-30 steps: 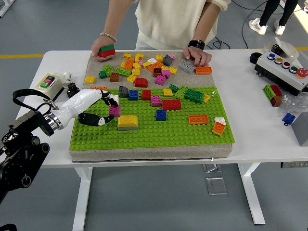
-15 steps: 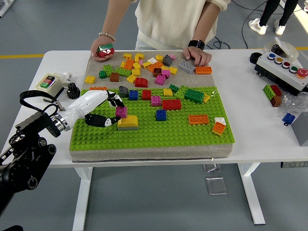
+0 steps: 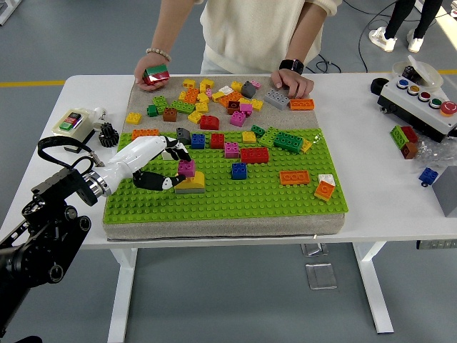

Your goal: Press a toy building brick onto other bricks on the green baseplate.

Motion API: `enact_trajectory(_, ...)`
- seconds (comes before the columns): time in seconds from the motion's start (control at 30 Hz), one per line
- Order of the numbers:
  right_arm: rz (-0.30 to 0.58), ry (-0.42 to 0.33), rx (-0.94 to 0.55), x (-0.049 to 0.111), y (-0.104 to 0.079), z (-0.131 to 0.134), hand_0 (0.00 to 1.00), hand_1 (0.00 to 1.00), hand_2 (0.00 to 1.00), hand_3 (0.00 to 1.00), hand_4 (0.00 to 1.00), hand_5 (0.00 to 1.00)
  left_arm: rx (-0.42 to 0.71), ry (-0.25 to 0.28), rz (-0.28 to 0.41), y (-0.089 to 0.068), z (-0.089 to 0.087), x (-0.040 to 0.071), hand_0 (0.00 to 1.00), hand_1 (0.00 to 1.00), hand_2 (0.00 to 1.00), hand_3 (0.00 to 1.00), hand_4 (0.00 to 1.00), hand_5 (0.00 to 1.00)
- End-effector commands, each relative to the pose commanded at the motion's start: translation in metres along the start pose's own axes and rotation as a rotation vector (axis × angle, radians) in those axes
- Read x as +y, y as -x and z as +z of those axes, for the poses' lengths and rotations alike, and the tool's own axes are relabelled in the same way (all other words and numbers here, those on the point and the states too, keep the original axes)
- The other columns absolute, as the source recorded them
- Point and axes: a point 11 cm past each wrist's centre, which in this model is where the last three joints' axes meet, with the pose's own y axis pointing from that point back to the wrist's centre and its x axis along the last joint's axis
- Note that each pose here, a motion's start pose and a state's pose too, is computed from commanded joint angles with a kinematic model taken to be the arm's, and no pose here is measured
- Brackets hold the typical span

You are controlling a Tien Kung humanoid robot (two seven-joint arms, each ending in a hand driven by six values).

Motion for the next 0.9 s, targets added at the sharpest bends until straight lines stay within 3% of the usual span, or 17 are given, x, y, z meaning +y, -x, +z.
enact_trajectory(0.9, 0.001, 0.003, 0.004, 0.0001, 0.0006, 0.0001, 0.733, 0.654, 0.704, 0.588, 0.916, 0.496, 0.017, -0.006, -0.013, 0.0074, -0.002, -0.0023, 0.611, 0.575, 0.572, 0.552, 0.706, 0.002)
